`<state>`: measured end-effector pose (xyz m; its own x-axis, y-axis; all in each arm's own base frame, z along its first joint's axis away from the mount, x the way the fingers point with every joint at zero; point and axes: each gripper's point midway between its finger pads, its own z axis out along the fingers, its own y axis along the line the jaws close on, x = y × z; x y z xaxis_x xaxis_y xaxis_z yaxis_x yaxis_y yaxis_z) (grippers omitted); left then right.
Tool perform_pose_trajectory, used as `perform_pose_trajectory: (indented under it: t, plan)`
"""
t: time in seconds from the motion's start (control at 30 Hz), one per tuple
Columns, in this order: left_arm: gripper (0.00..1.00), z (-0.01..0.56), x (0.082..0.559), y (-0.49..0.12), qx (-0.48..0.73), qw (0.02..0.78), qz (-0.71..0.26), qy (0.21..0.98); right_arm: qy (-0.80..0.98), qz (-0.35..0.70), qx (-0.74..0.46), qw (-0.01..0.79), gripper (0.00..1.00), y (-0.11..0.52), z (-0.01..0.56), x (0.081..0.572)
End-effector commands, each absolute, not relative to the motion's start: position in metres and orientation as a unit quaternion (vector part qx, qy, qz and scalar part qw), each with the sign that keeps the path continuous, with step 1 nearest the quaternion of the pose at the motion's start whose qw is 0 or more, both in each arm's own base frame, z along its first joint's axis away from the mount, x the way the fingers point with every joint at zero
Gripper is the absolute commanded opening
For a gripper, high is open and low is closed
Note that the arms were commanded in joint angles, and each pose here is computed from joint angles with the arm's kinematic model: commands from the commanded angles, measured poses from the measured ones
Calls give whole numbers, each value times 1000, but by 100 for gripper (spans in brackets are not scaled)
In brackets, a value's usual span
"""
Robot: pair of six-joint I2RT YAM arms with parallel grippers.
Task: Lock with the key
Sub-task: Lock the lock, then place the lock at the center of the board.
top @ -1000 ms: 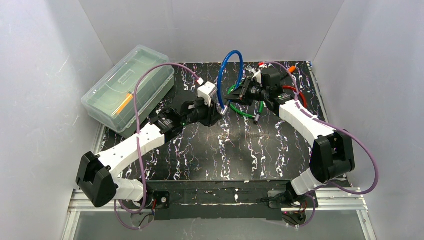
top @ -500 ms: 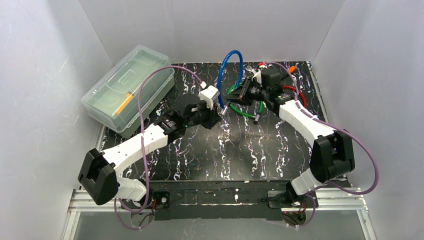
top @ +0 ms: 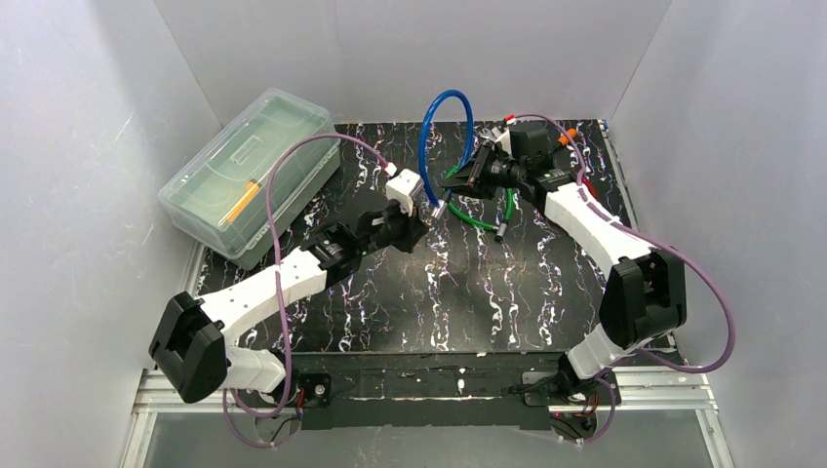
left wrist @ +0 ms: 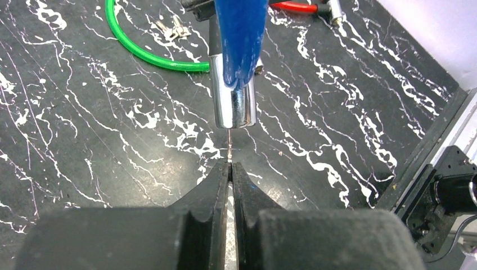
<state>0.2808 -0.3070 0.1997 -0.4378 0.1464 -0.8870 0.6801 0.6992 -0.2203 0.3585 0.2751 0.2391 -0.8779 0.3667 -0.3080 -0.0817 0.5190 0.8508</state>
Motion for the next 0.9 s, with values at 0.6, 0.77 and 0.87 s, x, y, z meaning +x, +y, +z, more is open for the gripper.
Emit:
perform_pose_trajectory:
  t: [0.6, 0.77, 0.87]
  plan:
    - [0, 159, 211, -280, 250, 381, -313, 833, 814, 440, 95, 366, 1, 241, 284, 425]
    - [0, 211, 218, -274, 217, 392, -377, 811, 845, 395, 86, 350, 1, 240, 253, 418]
    - [0, 261, 231, -259, 196, 437, -398, 783, 865, 371, 78, 330, 1, 246, 232, 409]
